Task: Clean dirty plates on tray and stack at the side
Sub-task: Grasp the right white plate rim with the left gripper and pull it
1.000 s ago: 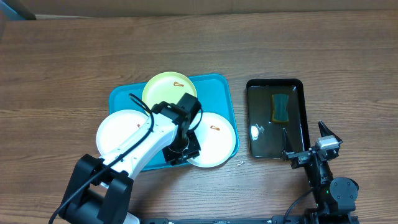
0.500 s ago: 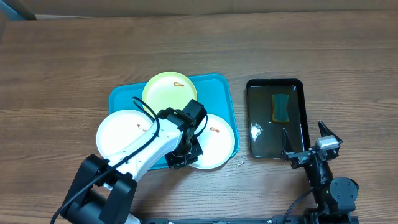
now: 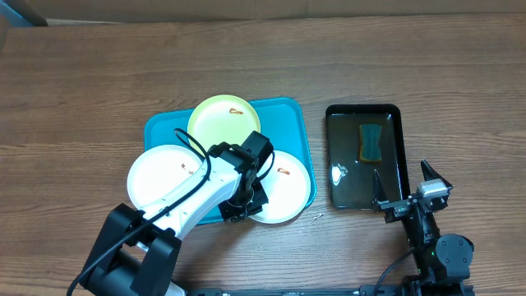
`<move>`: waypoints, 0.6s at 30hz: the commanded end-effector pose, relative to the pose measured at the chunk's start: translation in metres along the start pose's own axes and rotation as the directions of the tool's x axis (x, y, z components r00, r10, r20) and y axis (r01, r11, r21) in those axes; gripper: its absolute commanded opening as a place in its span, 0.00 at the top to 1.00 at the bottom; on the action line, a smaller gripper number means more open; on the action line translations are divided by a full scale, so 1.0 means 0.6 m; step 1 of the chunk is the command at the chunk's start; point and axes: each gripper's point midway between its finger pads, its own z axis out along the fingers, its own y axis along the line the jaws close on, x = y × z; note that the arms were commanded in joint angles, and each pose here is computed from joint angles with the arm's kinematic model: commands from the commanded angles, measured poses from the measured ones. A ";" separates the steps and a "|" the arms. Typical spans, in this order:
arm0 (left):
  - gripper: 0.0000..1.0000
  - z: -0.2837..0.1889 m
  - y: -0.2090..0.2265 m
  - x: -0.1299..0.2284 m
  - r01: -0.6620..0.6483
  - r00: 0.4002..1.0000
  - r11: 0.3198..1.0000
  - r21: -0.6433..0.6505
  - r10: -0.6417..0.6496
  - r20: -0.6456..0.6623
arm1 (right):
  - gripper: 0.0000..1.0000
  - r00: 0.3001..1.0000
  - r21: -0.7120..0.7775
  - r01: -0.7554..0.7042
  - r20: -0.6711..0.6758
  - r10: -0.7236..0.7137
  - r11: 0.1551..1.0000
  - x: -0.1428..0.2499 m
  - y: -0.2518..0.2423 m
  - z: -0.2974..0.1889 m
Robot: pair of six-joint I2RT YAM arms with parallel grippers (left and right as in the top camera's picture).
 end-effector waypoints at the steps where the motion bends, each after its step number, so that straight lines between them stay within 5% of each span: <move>1: 0.77 0.006 0.005 0.004 -0.019 0.999 0.999 -0.038 0.021 0.034 | 0.00 1.000 0.005 0.004 0.004 -0.004 1.000 0.003 -0.002 0.000; 18: 0.78 0.007 -0.002 0.006 -0.045 0.997 0.998 -0.039 0.047 0.056 | 0.00 1.000 0.005 0.004 0.004 -0.004 1.000 0.003 -0.002 0.000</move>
